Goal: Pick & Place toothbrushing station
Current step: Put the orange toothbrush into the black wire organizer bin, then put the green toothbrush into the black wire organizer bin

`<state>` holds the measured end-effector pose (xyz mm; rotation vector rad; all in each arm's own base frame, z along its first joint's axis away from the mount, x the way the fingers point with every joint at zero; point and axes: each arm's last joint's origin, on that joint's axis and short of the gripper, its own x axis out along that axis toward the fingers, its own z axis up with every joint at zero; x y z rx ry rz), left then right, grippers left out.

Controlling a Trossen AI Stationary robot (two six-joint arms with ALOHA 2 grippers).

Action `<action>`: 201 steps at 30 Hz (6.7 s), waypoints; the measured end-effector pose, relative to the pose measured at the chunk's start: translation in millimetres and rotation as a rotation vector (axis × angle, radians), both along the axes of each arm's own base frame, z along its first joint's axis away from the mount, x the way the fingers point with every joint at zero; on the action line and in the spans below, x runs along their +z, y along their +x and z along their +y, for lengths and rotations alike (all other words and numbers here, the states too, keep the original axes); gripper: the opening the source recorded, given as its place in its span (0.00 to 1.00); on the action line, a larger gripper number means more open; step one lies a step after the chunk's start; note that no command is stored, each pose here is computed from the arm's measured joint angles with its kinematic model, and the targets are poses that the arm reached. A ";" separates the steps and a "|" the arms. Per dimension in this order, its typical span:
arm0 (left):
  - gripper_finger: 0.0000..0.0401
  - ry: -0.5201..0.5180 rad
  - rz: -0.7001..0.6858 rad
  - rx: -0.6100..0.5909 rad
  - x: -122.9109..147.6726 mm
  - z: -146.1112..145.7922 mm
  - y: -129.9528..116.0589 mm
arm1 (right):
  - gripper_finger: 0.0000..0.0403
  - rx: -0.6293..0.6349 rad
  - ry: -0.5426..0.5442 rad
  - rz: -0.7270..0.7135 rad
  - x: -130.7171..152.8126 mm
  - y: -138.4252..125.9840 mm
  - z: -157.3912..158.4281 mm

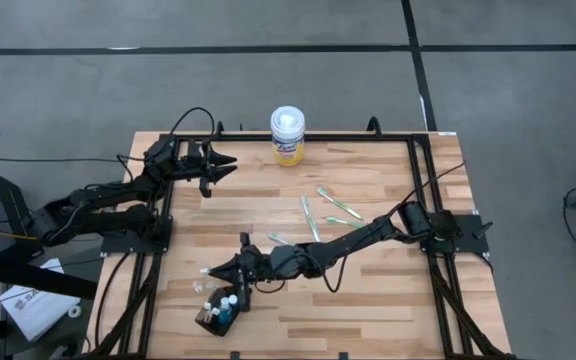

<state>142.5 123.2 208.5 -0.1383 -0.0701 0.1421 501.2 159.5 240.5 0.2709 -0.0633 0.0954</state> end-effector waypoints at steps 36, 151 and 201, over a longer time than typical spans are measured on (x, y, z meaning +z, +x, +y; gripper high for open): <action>0.31 0.009 0.002 0.001 -0.1 0.0 0.0 | 0.00 0.002 -0.088 0.059 -3.0 5.6 -21.3; 0.31 -0.220 -0.054 -0.156 13.6 -37.4 33.8 | 0.46 -0.305 -0.027 0.614 123.4 -104.5 -224.1; 0.31 -0.529 0.222 0.246 -57.2 -38.1 94.6 | 0.47 -0.263 0.423 1.311 -36.2 -186.0 -304.9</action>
